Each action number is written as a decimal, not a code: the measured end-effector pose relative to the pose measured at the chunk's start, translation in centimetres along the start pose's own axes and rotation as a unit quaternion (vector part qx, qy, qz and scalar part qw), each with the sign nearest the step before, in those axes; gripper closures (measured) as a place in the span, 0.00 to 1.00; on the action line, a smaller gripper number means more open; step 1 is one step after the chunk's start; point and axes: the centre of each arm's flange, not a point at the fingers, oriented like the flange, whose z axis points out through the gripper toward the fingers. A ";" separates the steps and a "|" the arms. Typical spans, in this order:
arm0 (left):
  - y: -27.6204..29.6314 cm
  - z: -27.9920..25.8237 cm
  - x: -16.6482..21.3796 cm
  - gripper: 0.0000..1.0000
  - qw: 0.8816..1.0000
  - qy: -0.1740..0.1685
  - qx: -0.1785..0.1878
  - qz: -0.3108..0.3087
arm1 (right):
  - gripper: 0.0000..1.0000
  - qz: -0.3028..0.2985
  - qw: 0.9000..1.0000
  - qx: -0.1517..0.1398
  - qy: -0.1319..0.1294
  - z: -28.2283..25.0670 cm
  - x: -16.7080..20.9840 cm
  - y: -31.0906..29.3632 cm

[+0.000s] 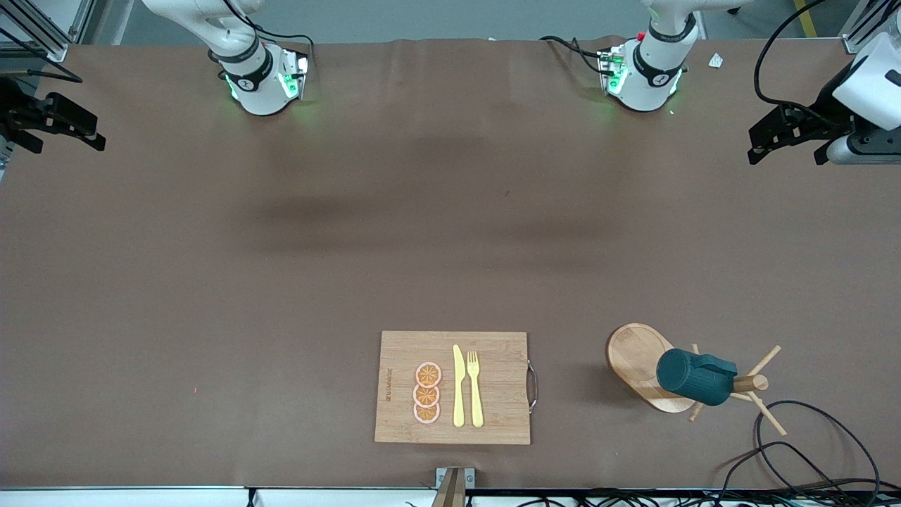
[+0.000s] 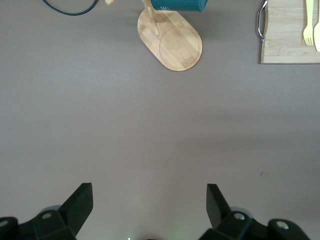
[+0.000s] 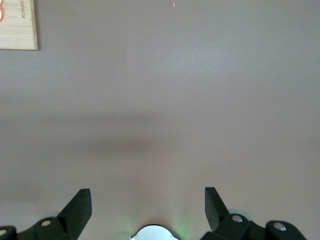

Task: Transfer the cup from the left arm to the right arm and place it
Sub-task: 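Move the left gripper toward the teal mug on the wooden stand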

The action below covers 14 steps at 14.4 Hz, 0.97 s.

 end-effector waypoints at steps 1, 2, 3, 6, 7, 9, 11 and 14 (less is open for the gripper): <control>-0.2 0.1 0.1 0.00 1.000 -0.001 0.000 -0.002 | 0.00 0.000 1.000 0.000 0.000 0.0 0.0 0.0; -0.4 0.1 0.2 0.00 1.000 -0.001 0.000 -0.003 | 0.00 0.000 1.000 0.000 0.000 0.0 0.0 0.0; -0.7 0.1 0.4 0.00 1.000 0.000 -0.001 -0.006 | 0.00 0.000 1.000 0.000 0.000 0.0 0.0 0.0; -2.6 0.4 2.1 0.00 1.000 0.000 -0.004 -0.023 | 0.00 0.000 1.000 0.000 0.000 0.0 0.0 0.0; -3.4 0.8 2.8 0.00 1.000 0.000 -0.005 -0.029 | 0.00 0.000 1.000 0.000 0.000 0.0 0.0 0.0; -4.4 1.4 4.1 0.00 0.999 0.009 -0.009 -0.043 | 0.00 0.000 1.000 0.000 0.000 0.0 0.0 0.0; -4.8 1.8 5.0 0.00 0.995 0.019 -0.026 -0.090 | 0.00 0.000 1.000 0.000 0.000 0.0 0.0 0.0; -6.1 3.5 6.8 0.00 0.981 0.024 -0.058 -0.182 | 0.00 0.000 1.000 0.000 0.000 0.0 0.0 0.0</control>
